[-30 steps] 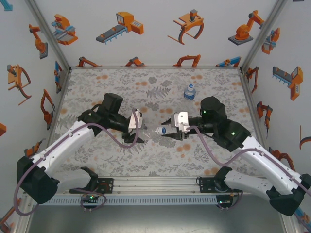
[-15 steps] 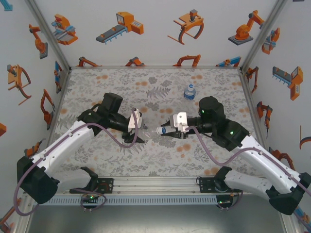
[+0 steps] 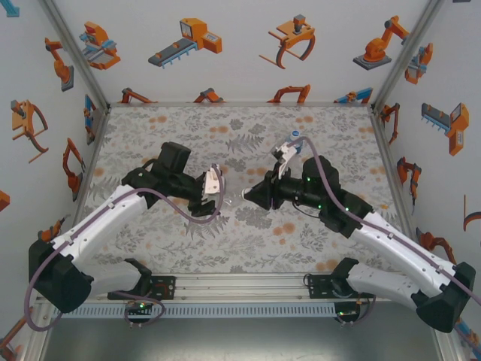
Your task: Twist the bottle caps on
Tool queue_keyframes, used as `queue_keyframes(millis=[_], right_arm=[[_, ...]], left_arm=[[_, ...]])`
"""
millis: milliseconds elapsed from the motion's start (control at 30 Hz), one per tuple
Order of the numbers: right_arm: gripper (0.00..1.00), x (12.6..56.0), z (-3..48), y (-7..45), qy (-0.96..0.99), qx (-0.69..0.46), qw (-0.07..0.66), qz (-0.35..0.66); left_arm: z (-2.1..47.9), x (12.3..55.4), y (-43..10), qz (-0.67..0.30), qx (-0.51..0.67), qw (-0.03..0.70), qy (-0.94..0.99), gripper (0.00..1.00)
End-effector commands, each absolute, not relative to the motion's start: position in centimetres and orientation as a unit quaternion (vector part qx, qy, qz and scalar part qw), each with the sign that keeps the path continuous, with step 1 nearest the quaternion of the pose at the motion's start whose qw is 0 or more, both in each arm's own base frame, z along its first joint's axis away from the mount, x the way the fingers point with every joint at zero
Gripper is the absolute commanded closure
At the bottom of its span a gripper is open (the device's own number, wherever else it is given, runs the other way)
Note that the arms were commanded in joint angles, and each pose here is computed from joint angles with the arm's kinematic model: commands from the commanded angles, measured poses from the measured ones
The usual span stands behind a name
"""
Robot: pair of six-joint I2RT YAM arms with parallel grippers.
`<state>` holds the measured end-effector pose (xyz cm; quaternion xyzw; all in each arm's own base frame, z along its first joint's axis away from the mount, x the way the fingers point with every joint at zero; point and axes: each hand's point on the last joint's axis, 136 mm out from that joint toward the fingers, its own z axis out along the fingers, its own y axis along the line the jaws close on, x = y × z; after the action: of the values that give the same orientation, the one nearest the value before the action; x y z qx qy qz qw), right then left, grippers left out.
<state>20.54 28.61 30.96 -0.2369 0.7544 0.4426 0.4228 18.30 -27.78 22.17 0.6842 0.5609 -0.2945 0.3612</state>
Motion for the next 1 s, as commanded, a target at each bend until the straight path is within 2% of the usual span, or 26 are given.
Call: queue_keyframes(millis=[0, 133, 200, 333, 567, 667, 733, 800, 967], right_arm=[[1.00, 24.9, 30.2, 26.6, 0.790, 0.077, 0.361, 0.490], [1.00, 25.0, 29.0, 27.2, 0.791, 0.163, 0.282, 0.517], [1.00, 25.0, 28.9, 27.6, 0.789, 0.171, 0.269, 0.525], [1.00, 25.2, 29.2, 27.4, 0.787, 0.179, 0.261, 0.529], [1.00, 25.2, 30.9, 28.0, 0.797, 0.113, 0.289, 0.519], [0.67, 25.3, 32.4, 28.3, 0.786, 0.048, 0.327, 0.523], [0.52, 25.0, 33.6, 28.4, 0.774, -0.009, 0.362, 0.520], [0.46, 24.3, 35.1, 28.7, 0.755, -0.088, 0.400, 0.512], [0.39, 21.7, 37.8, 28.3, 0.694, -0.259, 0.489, 0.461]], left_arm=[[24.1, 18.2, -28.8, -0.308, 0.678, 0.392, 0.541, 1.00], [23.8, 18.9, -28.8, -0.297, 0.671, 0.394, 0.553, 1.00], [23.6, 19.1, -28.8, -0.295, 0.670, 0.392, 0.557, 1.00], [23.5, 19.3, -28.8, -0.294, 0.668, 0.390, 0.562, 1.00], [23.5, 19.3, -29.0, -0.296, 0.667, 0.390, 0.561, 1.00], [23.4, 19.2, -28.9, -0.296, 0.669, 0.389, 0.559, 1.00], [23.5, 19.0, -29.0, -0.301, 0.672, 0.389, 0.553, 1.00], [23.6, 18.5, -29.0, -0.310, 0.676, 0.387, 0.545, 1.00], [24.0, 18.0, -29.0, -0.316, 0.680, 0.389, 0.535, 1.00]])
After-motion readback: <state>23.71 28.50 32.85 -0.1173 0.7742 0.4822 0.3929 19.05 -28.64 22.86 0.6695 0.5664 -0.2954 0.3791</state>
